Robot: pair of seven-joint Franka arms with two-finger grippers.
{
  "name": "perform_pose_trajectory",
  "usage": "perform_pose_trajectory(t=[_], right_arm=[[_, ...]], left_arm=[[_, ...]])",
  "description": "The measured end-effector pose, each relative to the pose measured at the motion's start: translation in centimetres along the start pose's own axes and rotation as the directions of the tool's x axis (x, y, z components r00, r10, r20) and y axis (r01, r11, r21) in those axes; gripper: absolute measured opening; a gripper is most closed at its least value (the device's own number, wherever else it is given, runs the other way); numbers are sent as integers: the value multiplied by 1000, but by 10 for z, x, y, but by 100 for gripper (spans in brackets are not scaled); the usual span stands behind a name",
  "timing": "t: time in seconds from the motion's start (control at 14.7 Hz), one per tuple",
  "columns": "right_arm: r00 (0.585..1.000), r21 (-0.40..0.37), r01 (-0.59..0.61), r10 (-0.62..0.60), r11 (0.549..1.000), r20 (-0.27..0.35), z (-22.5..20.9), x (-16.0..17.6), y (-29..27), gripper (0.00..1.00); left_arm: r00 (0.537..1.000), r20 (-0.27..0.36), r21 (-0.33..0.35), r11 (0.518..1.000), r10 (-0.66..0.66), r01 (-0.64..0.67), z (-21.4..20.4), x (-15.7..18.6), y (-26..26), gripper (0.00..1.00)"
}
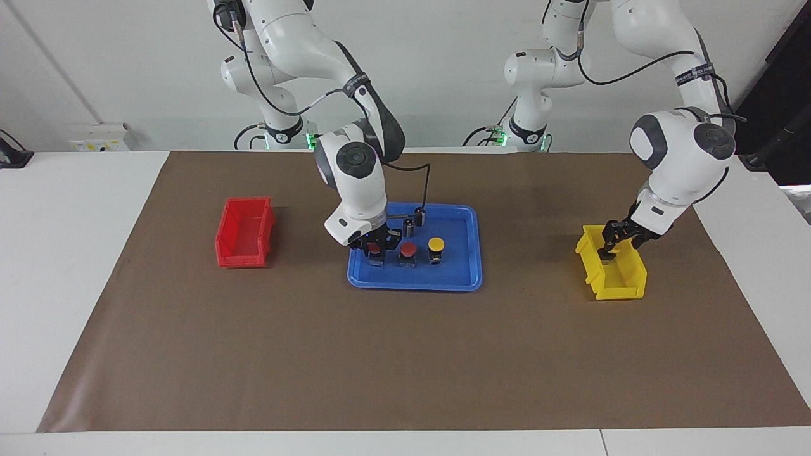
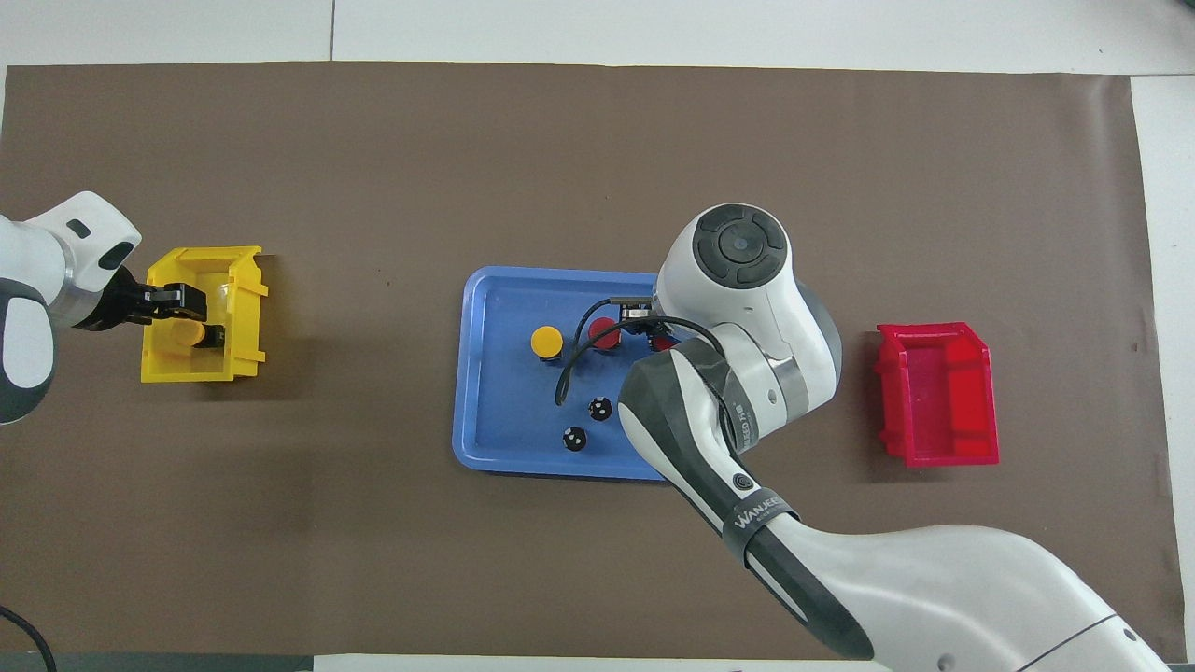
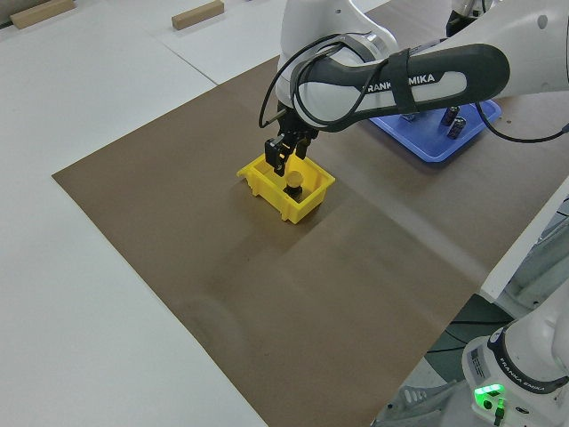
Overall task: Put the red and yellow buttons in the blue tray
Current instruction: 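Grasp the second yellow button with the left gripper while the right gripper withdraws, then carry the yellow button into the blue tray and open the left gripper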
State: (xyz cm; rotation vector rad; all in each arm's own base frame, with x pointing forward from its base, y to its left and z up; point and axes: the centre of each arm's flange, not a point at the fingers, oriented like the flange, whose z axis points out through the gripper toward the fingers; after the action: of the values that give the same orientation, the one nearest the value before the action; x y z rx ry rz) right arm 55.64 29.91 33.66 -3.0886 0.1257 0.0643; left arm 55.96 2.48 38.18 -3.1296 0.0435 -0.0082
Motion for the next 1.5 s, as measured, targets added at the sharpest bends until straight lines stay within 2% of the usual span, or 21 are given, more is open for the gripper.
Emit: perform_pose_trajectory(t=[0.2,0.34,0.48,0.54,0.68,0.75,0.88,1.02,1.16,1.22,1.36,1.5], right_arm=[[1000,12,-15,15,1000,-28,-11,8,6,81],[998,18,-34,35,999,-54,-39,19,18,99],[997,-22,-61,60,998,-43,-90,30,45,100],[997,-39,-73,72,997,-34,-122,31,60,100],[997,-54,-78,78,995,-13,-180,26,89,100],[997,-58,-79,79,995,-3,-204,22,106,100],[997,-58,-78,78,995,5,-242,19,145,100],[996,-58,-87,88,995,16,-270,10,181,100],[996,-62,-81,84,995,41,-290,-2,212,100],[996,-63,-64,68,996,54,-301,-7,228,100],[997,-68,-26,31,997,66,-320,-11,268,100],[997,-56,14,-10,998,74,-325,-9,320,100]], left_arm=[[1000,-1,0,1000,3,-3,10,-4,2,69],[1000,0,0,1000,4,-4,14,-6,3,68],[1000,-6,0,1000,5,-5,18,-8,3,61],[1000,-4,0,1000,4,-4,20,-9,3,61],[1000,-3,0,1000,5,-5,20,-9,3,41],[1000,0,-1,1000,6,-6,15,-7,4,41],[999,47,-5,1000,15,-15,-23,5,9,41],[998,68,-4,1000,18,-18,-92,20,29,41],[999,50,1,1000,-11,11,-127,22,86,41],[999,47,5,1000,-26,26,-123,17,130,41],[999,35,3,1000,-31,31,-91,-2,221,41],[999,30,-21,999,-29,30,-56,-23,282,41]])
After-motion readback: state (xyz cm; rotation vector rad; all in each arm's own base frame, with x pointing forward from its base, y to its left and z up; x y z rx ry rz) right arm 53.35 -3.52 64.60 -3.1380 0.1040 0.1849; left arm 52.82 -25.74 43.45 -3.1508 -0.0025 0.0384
